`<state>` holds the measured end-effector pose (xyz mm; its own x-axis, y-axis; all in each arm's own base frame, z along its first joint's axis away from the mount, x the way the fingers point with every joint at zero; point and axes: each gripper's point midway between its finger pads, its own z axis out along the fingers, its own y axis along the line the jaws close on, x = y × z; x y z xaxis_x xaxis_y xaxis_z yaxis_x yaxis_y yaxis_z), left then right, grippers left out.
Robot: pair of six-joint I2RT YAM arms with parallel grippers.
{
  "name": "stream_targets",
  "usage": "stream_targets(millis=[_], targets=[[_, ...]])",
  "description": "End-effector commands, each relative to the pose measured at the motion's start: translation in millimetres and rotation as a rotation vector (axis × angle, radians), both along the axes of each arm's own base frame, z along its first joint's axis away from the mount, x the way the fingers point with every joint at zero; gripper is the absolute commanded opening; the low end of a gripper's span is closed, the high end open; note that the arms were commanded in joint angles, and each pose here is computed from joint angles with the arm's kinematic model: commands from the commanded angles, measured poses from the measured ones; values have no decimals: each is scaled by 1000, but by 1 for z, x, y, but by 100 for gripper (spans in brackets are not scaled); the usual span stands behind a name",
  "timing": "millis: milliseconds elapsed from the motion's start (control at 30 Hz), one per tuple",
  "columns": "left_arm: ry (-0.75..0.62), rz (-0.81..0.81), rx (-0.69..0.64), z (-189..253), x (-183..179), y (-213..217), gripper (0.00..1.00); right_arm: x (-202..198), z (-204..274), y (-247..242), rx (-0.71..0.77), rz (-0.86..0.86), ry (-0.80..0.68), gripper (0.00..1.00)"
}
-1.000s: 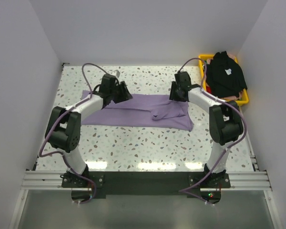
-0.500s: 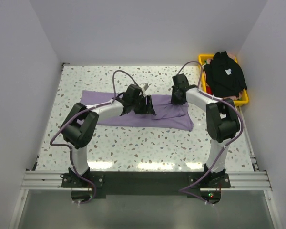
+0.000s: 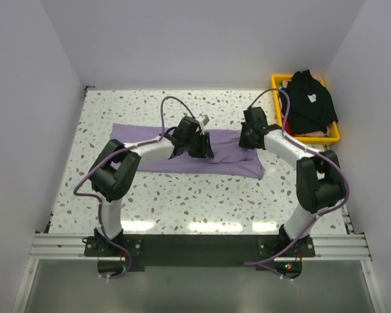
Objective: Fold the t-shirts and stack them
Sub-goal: Fold the tshirt
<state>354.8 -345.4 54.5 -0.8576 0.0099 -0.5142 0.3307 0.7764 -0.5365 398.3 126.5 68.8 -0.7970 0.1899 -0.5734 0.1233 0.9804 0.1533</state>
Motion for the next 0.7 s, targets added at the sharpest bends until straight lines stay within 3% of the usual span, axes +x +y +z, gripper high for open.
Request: stream_targets(millis=[0, 167, 300, 667], targets=[[-69, -13, -34, 18, 13, -14, 33, -3, 24, 2, 39, -8, -71, 7], [-74, -6, -25, 22, 15, -13, 15, -17, 27, -2, 36, -2, -65, 7], [-77, 4, -12, 25, 17, -11, 6, -27, 28, -5, 34, -1, -57, 7], [-77, -6, 6, 42, 16, -8, 1, -47, 52, -17, 17, -11, -84, 7]])
